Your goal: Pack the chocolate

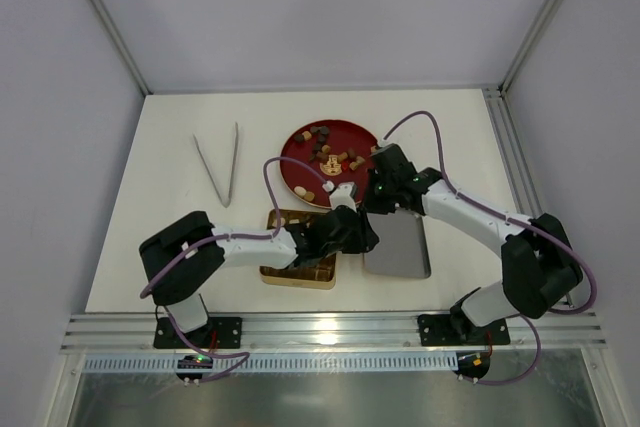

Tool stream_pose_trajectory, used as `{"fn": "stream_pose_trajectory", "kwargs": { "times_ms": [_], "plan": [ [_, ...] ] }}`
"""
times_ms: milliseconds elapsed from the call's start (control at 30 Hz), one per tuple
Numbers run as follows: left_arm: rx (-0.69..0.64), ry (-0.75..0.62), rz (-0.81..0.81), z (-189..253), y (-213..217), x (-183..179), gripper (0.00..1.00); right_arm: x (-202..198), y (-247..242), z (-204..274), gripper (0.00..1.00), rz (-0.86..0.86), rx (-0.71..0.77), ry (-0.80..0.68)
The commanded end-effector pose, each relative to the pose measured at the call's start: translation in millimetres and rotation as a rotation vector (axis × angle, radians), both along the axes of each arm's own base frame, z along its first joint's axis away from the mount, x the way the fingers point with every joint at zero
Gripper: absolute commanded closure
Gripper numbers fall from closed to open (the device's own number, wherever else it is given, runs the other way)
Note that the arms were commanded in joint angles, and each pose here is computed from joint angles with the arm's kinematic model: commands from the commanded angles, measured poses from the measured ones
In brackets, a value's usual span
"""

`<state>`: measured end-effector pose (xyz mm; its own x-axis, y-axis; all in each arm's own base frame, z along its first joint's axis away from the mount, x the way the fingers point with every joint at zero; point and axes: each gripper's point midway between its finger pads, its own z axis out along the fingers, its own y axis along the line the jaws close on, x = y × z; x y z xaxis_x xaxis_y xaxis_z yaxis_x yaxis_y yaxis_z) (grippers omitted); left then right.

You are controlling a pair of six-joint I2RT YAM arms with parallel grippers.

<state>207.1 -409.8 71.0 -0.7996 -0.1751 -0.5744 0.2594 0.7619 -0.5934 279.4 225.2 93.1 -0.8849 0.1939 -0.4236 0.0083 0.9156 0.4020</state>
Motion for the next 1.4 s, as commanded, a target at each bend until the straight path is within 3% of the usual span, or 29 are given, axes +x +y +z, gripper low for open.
{"fn": "stream_pose_trajectory", "kwargs": {
  "times_ms": [0, 333, 500, 600, 633, 700, 800, 900, 1167, 1367],
  "plan": [
    [-0.061, -0.066, 0.026, 12, -11, 8, 0.60, 0, 5, 19, 0.96, 0.010, 0.059, -0.043],
    [-0.063, -0.058, 0.033, 7, -17, 6, 0.74, -6, 0, 24, 0.96, 0.004, 0.072, -0.053],
    [-0.062, -0.063, 0.045, 9, -16, 8, 0.89, -7, -1, 28, 0.96, 0.007, 0.075, -0.066],
    [-0.040, -0.070, 0.024, 13, -17, 7, 0.97, -6, -6, 32, 0.78, -0.003, 0.063, -0.089],
    [-0.031, -0.069, 0.020, 13, -17, 7, 0.99, -6, -8, 32, 0.65, -0.007, 0.056, -0.095],
    [-0.030, -0.082, 0.023, 21, -15, 8, 1.00, -4, -14, 35, 0.48, -0.016, 0.031, -0.112],
    [-0.029, -0.089, 0.027, 30, -11, 8, 1.00, 1, -26, 50, 0.30, -0.042, 0.012, -0.175],
    [-0.029, -0.088, 0.011, 38, -11, 6, 1.00, 5, -36, 62, 0.19, -0.059, 0.001, -0.218],
    [-0.119, 0.031, -0.010, 69, 12, 12, 1.00, -1, -77, 128, 0.07, -0.117, -0.010, -0.449],
    [-0.134, 0.173, -0.057, 102, 45, 23, 1.00, -25, -80, 153, 0.08, 0.022, -0.032, -0.591]
  ]
}}
